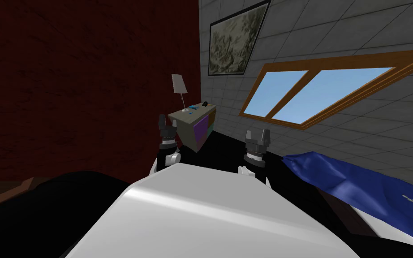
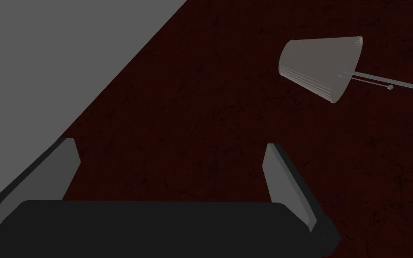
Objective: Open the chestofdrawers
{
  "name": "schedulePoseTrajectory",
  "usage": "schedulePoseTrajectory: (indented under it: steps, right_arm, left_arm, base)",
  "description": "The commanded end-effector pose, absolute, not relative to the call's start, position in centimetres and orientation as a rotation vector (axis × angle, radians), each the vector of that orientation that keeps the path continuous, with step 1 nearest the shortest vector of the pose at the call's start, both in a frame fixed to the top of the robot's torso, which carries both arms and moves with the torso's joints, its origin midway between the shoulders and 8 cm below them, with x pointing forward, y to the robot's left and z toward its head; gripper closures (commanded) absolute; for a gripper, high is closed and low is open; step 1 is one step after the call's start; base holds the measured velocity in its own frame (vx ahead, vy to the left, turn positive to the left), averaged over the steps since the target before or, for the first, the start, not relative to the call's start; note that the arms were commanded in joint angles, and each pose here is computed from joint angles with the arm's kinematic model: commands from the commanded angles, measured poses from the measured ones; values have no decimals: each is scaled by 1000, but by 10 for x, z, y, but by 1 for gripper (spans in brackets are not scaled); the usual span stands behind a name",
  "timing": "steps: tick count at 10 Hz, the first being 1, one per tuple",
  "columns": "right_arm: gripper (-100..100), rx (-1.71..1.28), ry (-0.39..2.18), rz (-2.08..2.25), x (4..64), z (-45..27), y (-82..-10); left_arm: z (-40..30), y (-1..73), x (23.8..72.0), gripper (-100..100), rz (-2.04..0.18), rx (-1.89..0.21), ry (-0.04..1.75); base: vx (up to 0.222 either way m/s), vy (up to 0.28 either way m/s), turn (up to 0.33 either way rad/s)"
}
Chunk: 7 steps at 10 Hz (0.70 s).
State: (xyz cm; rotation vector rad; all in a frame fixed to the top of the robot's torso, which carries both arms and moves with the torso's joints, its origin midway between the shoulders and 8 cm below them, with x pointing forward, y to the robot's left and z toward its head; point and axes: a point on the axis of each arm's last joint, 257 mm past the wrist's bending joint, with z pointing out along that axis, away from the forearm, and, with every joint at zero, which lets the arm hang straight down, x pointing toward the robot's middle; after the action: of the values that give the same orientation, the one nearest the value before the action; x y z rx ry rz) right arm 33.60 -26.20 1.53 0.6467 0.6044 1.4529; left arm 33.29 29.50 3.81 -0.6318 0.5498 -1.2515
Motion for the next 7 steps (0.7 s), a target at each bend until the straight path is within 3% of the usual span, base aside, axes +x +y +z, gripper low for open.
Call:
schedulePoseTrajectory:
  steps: [1, 7]
  right_arm:
    - [0, 647, 604, 1453, 336, 15, -262]
    - [0, 646, 604, 1453, 336, 15, -262]
  left_arm:
    - [38, 295, 333, 0, -1252, -632, 550]
    - [38, 295, 333, 0, -1252, -631, 550]
  base:
    - [0, 0, 0]
    - [0, 0, 0]
